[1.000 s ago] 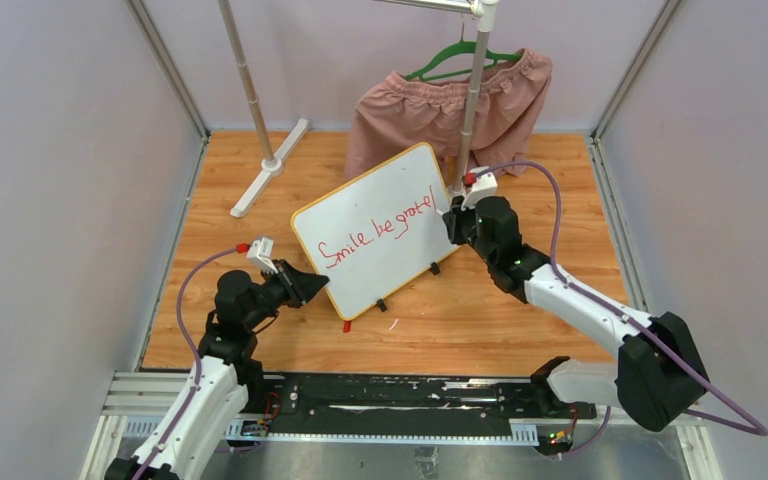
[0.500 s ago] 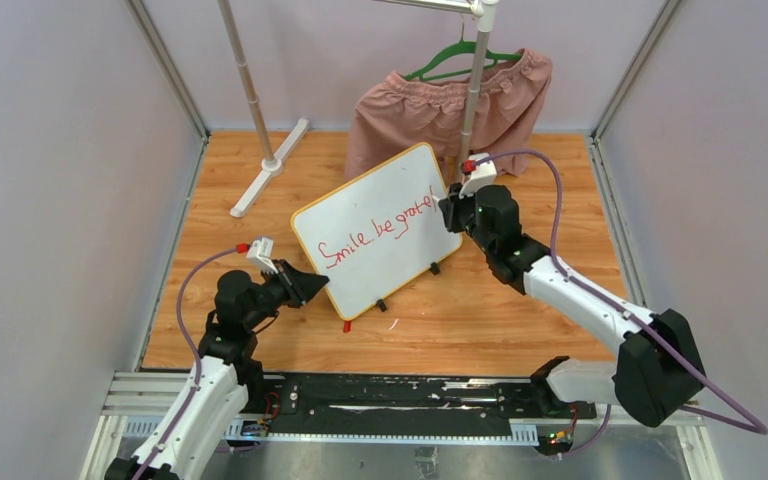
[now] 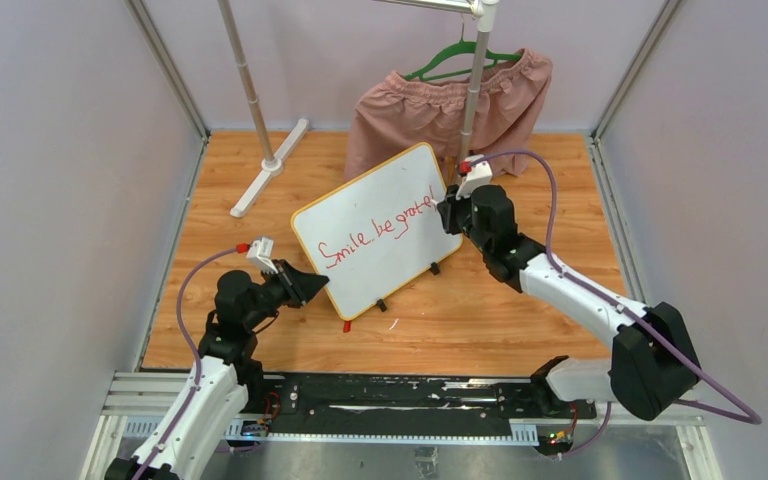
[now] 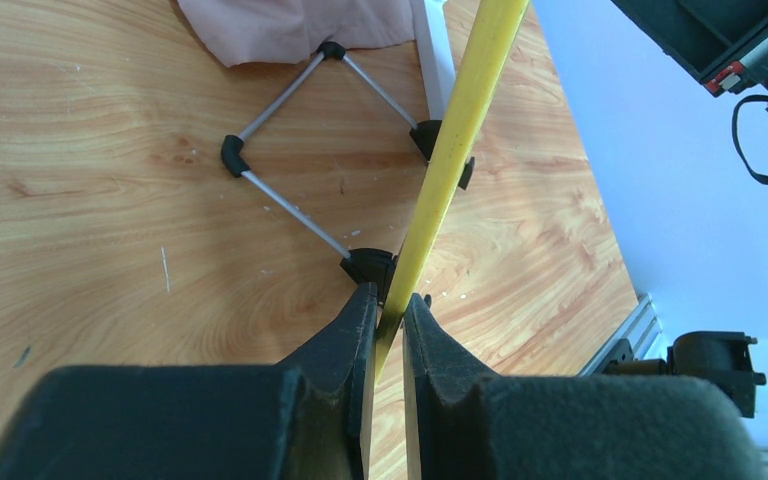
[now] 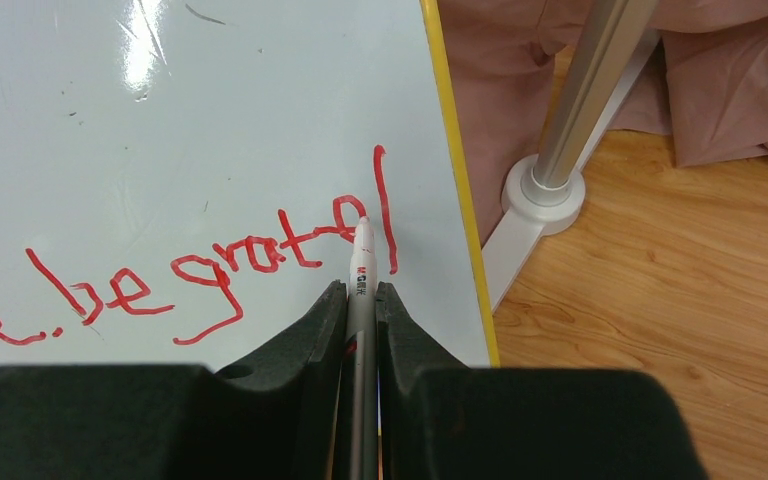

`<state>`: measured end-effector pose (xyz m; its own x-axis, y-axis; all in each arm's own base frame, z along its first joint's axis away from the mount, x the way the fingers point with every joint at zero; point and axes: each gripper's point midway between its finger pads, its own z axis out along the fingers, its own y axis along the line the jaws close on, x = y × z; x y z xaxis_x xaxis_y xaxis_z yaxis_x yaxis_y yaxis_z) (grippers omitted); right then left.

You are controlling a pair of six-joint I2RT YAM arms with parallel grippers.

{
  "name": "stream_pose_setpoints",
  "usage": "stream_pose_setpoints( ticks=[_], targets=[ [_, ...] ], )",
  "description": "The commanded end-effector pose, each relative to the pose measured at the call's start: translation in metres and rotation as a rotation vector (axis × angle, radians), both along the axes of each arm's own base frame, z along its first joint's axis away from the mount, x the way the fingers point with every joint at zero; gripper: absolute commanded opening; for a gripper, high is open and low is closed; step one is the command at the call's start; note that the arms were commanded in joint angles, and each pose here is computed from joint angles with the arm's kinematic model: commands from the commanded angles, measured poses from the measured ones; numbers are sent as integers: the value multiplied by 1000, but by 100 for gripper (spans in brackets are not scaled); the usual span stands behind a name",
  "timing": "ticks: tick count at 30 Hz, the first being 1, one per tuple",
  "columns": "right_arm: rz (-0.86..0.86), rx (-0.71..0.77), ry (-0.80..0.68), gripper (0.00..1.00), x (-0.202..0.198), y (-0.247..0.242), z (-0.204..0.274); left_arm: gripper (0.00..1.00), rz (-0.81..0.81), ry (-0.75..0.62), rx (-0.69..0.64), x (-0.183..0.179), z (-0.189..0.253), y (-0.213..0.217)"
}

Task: Write a sentence on the whiteboard

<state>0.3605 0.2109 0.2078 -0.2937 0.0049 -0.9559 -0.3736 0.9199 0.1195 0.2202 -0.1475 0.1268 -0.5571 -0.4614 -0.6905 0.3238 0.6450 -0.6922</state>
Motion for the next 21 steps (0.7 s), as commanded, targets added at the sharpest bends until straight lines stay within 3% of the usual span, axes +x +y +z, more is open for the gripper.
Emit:
stream_pose_setpoints(
  ticks=[1,21],
  targets=[
    [6,7,-33,0,6,6,13,0,-6,20,7,-2,0,-1],
    [-55,-12,-50,0,19,-7,14,0,-7,20,9,-2,0,-1]
  ],
)
